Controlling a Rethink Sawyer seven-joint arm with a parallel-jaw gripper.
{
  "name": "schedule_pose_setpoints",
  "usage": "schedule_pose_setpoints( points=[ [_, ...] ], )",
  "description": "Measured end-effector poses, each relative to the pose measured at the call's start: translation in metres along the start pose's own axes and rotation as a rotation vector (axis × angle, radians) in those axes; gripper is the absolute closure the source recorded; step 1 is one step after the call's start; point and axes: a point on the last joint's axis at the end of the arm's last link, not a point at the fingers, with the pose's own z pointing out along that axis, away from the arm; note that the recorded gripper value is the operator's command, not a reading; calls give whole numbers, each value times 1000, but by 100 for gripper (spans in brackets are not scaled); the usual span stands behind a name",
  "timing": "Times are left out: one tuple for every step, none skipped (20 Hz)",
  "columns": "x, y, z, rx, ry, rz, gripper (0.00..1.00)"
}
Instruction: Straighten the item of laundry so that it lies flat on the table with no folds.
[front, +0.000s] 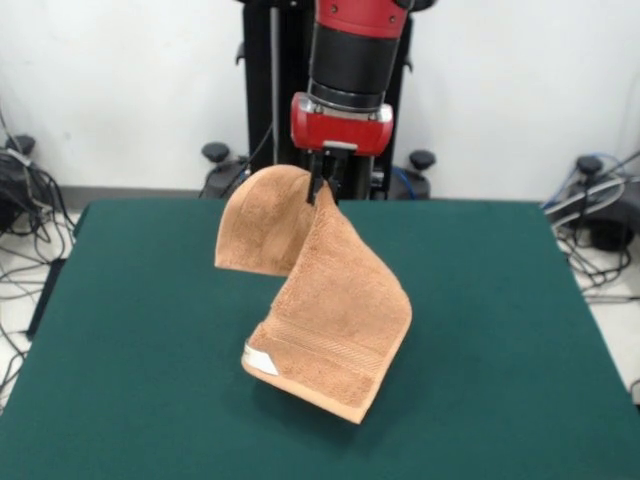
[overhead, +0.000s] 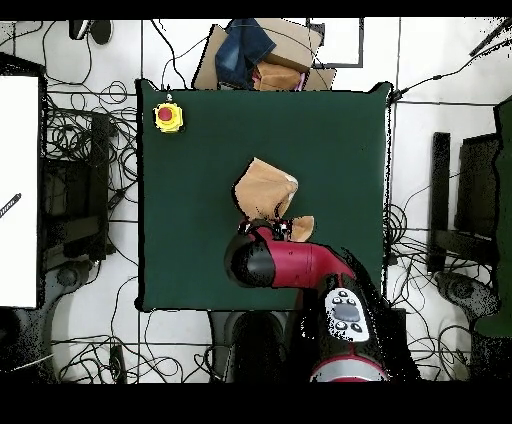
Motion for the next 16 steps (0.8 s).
schedule_pose_setpoints(
  points=[
    [0,0,0,0,0,0,100],
    [1,0,1,-1,0,0,100],
    [1,0,2,-1,0,0,100],
    [2,1,3,-2,1,0,100],
    [2,1,3,-2,2,0,100],
    [2,1,4,-2,2,0,100],
    [3,2,4,-3,2,-1,100],
    [3,2,5,-4,3,-1,100],
    [4,2,5,-4,3,-1,100],
    [4,2,6,-4,4,-1,100],
    [3,2,6,-4,3,-1,100],
    [3,2,6,-3,2,-1,100],
    [3,2,6,-3,-1,-1,100],
    [3,2,6,-3,-3,-1,100],
    [2,2,6,-2,-8,-1,100],
    [1,2,6,-1,-12,-1,100]
  ],
)
